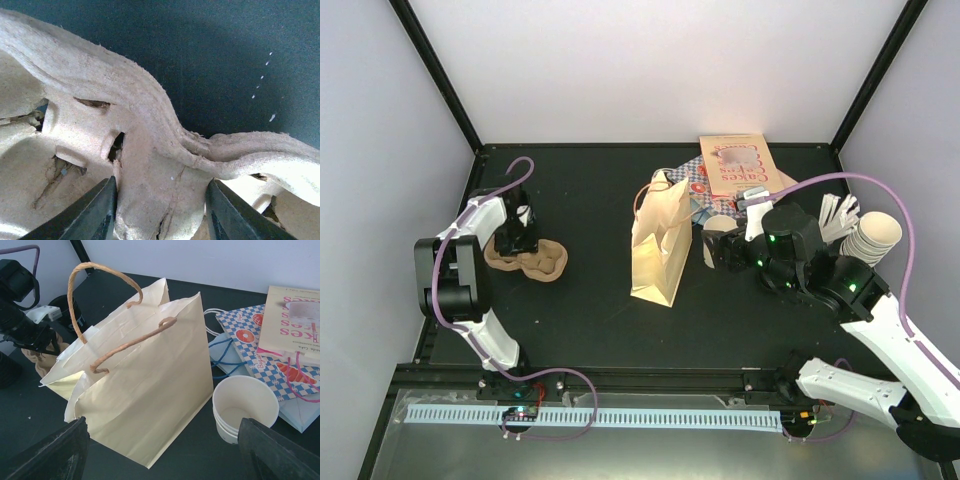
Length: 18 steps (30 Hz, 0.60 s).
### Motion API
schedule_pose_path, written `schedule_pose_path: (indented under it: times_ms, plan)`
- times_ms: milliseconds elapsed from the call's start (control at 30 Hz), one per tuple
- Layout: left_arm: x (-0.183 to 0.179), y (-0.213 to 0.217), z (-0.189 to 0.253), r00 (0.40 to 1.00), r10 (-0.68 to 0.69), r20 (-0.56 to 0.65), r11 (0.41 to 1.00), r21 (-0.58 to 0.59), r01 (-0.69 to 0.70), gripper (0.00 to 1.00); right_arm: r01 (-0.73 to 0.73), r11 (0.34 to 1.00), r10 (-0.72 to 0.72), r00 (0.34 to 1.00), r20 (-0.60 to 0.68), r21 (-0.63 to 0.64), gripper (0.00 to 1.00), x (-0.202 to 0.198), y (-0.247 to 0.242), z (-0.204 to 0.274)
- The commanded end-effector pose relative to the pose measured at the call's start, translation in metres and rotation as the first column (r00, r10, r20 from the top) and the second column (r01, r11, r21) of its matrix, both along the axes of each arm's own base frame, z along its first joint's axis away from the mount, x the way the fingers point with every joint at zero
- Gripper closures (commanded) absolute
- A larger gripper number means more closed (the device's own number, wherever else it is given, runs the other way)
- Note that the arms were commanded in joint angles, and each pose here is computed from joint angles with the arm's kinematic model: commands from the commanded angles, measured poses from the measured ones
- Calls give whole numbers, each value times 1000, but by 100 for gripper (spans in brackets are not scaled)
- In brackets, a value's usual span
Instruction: Pack the takeout coffee
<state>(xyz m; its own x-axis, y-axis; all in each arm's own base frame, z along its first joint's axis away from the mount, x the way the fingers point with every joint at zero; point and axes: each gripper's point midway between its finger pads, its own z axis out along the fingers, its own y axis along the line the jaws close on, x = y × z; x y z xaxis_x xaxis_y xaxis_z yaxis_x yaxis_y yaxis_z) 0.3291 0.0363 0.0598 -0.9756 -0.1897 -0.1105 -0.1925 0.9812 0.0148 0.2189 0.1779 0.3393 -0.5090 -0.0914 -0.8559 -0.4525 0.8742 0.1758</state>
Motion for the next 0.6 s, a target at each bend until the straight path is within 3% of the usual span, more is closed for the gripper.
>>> schedule_pose_path:
  times_ms: [0, 233, 567]
  plan:
    - [11, 3, 14, 999, -5, 45, 1000, 7, 4, 51, -9, 1000, 9, 1000, 11, 9, 16, -1, 0, 6]
    - [8, 7, 36, 994, 8, 108, 999, 36, -12, 55, -12, 1000, 12, 1000, 15, 13, 16, -1, 1, 7]
    - [2, 5, 52, 990, 14, 139, 999, 41, -20, 52, -18, 1000, 18, 1000, 13, 16, 16, -2, 1, 7]
